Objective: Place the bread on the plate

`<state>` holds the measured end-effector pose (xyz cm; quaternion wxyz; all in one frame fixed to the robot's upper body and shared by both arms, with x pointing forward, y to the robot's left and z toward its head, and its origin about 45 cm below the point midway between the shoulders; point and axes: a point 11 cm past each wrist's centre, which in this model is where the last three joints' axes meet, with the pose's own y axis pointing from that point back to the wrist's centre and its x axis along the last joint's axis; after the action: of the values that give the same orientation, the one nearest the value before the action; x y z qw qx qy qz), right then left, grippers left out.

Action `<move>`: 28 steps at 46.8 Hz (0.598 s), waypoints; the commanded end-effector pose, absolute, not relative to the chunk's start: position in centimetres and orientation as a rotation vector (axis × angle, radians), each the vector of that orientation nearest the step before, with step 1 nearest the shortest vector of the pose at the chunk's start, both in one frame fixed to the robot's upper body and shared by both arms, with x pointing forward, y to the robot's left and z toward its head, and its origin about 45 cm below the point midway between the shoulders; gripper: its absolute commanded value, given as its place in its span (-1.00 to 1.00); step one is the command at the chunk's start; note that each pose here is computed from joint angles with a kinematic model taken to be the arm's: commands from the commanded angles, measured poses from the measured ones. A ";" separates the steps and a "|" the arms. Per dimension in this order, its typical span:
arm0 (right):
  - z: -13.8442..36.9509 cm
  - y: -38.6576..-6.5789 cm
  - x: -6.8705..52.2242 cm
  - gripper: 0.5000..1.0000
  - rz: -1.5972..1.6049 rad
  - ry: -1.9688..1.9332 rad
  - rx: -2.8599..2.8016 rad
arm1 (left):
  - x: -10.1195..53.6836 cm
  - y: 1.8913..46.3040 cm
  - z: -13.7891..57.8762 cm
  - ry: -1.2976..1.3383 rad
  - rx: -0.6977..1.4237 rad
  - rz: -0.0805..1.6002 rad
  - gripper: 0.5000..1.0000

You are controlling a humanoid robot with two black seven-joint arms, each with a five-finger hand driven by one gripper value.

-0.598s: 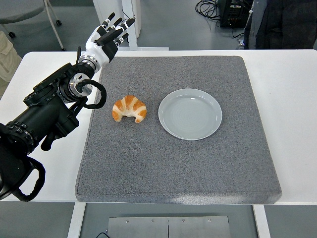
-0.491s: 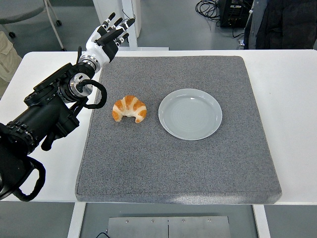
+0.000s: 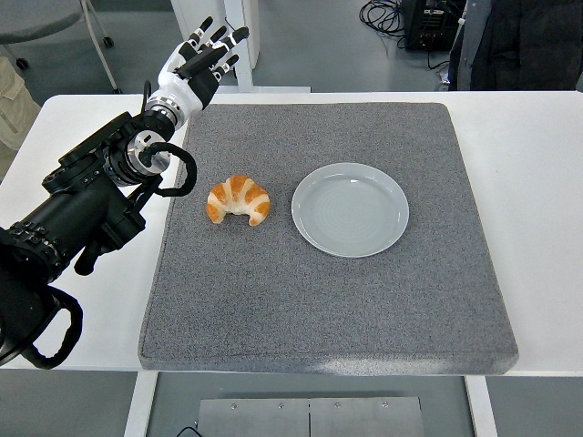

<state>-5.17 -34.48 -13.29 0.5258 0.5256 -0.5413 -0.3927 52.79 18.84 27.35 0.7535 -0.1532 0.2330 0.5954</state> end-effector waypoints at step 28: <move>-13.3 -34.5 -5.2 1.00 -0.940 -1.294 1.257 | 48.8 20.6 31.1 0.338 -0.235 1.122 0.97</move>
<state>-5.16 -34.48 -13.29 0.5258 0.5257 -0.5413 -0.3927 49.31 20.52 31.30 0.8180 -0.1267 0.1685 0.5352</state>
